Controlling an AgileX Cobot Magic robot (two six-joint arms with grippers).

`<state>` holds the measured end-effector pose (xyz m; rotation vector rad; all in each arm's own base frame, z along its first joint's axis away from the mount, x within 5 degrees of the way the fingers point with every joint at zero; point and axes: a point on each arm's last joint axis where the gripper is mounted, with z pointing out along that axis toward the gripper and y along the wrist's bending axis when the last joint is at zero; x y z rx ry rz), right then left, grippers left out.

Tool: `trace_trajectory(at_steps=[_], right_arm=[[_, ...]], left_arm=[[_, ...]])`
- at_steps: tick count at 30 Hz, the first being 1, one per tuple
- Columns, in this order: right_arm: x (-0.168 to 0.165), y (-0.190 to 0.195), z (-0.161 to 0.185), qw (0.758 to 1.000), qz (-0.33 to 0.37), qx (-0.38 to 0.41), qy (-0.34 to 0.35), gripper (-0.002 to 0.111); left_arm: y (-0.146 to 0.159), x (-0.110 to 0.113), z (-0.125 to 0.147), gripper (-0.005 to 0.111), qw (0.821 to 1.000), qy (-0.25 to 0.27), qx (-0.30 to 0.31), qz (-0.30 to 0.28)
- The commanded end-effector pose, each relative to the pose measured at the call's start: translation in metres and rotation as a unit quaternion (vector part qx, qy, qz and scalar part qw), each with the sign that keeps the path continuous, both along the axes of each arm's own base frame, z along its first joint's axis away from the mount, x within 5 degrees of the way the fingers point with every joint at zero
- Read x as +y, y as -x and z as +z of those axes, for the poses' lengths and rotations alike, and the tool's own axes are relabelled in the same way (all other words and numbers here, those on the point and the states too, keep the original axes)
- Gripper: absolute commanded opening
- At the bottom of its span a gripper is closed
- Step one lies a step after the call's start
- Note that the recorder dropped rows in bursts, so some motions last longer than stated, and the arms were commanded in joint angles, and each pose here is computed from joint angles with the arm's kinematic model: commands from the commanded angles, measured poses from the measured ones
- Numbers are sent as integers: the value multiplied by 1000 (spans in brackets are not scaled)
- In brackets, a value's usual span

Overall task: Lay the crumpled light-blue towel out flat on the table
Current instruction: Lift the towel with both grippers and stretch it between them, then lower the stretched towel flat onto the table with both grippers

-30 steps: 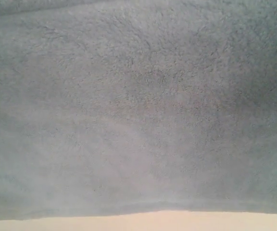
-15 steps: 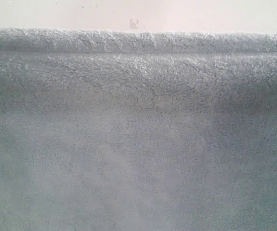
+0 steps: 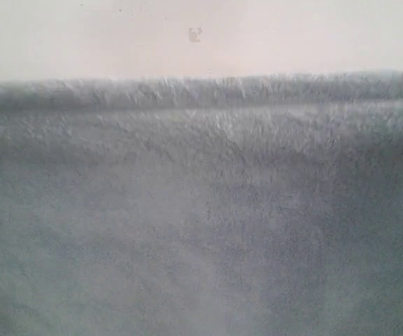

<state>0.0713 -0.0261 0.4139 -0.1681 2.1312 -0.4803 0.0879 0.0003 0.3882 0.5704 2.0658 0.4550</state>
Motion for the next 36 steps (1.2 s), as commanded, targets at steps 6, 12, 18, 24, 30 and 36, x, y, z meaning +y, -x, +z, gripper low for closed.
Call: trace_trajectory(at_steps=[6, 12, 18, 24, 30, 36], right_arm=[[32, -99, -49, 993, 22, 90, 75, 0], [35, -173, -88, 991, 20, 119, 53, 0], [21, -243, -115, 989, 10, 147, -7, 0], [10, -329, -163, 978, 11, 202, -43, 0], [12, -380, -188, 979, 15, 199, -48, 10], [12, -408, -170, 988, 17, 146, -52, 66]], left_arm=[[-56, -25, -29, 4, 993, -85, 22, 77], [-131, -33, -76, 4, 990, -69, 88, 86], [-210, -12, -124, 4, 983, 35, 146, 108], [-286, -19, -136, 4, 988, 43, 133, 63], [-331, -22, -150, 7, 990, 21, 127, 54], [-352, -21, -143, 47, 992, 40, 100, 68]])
